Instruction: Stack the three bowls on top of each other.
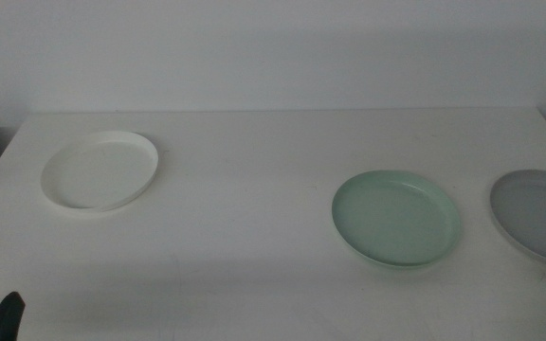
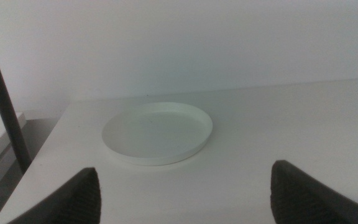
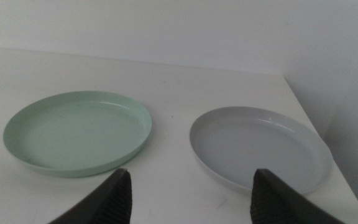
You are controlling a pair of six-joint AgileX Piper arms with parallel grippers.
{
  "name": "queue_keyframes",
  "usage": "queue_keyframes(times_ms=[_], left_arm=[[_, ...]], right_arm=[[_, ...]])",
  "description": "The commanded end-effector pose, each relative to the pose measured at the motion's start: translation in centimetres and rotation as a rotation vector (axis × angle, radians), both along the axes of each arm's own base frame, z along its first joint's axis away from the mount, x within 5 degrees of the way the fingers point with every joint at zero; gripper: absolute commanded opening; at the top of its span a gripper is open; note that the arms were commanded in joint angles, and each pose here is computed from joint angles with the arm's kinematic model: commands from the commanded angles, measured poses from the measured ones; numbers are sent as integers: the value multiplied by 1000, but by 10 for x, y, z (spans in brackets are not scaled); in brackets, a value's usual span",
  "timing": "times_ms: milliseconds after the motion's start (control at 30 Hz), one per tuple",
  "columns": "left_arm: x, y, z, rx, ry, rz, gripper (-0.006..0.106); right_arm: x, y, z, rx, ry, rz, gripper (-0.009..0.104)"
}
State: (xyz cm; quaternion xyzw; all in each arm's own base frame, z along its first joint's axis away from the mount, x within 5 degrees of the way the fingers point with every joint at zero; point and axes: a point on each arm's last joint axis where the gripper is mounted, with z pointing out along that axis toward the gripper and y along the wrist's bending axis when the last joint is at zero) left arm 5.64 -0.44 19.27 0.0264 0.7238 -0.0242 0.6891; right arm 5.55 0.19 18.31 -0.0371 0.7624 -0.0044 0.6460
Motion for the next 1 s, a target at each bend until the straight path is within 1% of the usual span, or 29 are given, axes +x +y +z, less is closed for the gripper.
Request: queue_keyframes(times_ms=[0,100,267,333,500,567,633,700,733,867,967], left_arm=[[-1,1,10,-25,-97,8,105],[-1,1,10,-25,-97,8,105],[-1,1,10,-25,-97,8,105],[-1,1,10,-25,-97,8,105],[-1,1,10,-25,-97,8,105],[-1,1,10,-25,-97,8,105],[-1,1,10,-25,-97,8,105],[-1,1,10,-25,-97,8,105],[-1,1,10,-25,-97,8,105],[-1,1,10,-25,-97,8,105],[-1,1,10,-25,-97,8,105]], right_arm=[[-2,0,19,2,-106,4,49],[-4,0,40,1,-87,1,49],[1,0,94,14,-68,0,49],[7,0,114,14,-56,-1,49],[33,2,150,14,-24,-1,49],[45,4,160,55,0,4,49],[60,6,169,129,37,7,49],[72,8,175,179,103,8,49],[79,9,177,188,139,8,49],[107,11,186,177,278,5,49],[135,13,183,169,382,1,49]])
